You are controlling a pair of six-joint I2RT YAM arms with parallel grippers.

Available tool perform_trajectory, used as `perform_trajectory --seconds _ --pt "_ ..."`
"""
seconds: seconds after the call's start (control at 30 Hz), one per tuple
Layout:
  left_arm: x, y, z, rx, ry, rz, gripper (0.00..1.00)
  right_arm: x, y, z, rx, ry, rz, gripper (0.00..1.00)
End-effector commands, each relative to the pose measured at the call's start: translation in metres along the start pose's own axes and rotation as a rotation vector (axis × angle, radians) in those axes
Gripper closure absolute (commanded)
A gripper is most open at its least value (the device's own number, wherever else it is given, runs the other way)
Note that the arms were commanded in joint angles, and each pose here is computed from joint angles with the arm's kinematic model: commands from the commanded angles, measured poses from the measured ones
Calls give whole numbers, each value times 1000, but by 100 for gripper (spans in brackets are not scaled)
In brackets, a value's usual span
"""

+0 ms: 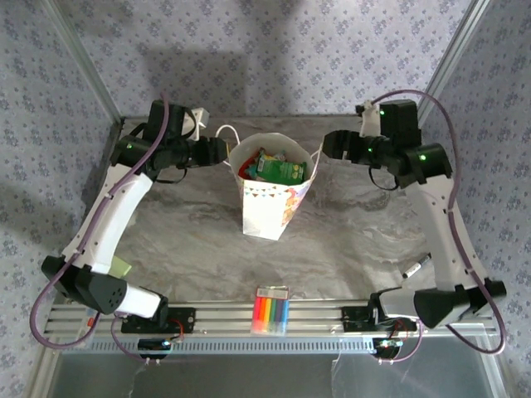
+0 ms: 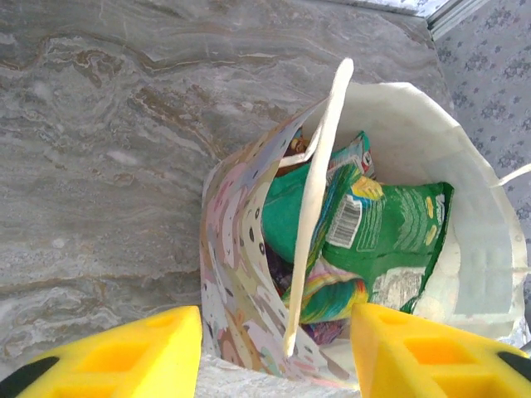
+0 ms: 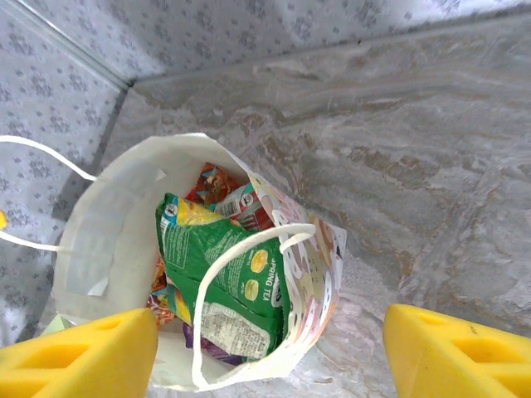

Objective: Place the snacks into the paper bag

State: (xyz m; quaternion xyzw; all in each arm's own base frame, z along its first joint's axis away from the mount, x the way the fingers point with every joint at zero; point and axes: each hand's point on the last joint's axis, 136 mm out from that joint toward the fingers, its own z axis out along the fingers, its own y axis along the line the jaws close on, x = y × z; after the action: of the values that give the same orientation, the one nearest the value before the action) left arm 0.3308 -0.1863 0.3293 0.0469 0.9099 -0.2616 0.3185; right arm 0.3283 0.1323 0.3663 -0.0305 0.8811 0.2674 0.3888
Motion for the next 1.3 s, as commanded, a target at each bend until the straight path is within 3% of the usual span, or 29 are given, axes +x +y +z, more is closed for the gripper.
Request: perform_trajectory --seconds 0.0,0.17,0.37,0.4,0.43,0.57,0.7,0.77,0.8,1.03,1.27 --pt "-7 -7 -34 -6 -60 68 47 3 -4 -24 15 -42 9 24" --pt "-3 12 -45 -62 -80 107 46 15 -23 -39 71 -69 19 20" --pt "9 69 -33 -191 -152 82 44 41 -71 -35 177 -53 86 18" --pt "10 83 -32 -229 -174 70 44 44 -80 -32 193 -64 78 15" --pt "11 99 -32 -280 -198 48 44 46 -85 -27 186 -70 61 2" --pt "18 170 -35 -511 -267 -77 40 65 -108 -6 222 -67 26 0" --pt "25 212 -33 -655 -342 -108 26 77 -134 10 294 -63 39 0" --pt "28 223 -28 -688 -374 -115 2 79 -144 17 322 -71 32 0" --pt "30 228 -26 -703 -393 -128 0 81 -150 20 345 -68 32 0" --pt "33 241 -1 -709 -371 -77 0 90 -169 39 382 -19 9 0" --pt "42 255 30 -714 -285 -14 0 86 -192 55 425 -181 -73 0"
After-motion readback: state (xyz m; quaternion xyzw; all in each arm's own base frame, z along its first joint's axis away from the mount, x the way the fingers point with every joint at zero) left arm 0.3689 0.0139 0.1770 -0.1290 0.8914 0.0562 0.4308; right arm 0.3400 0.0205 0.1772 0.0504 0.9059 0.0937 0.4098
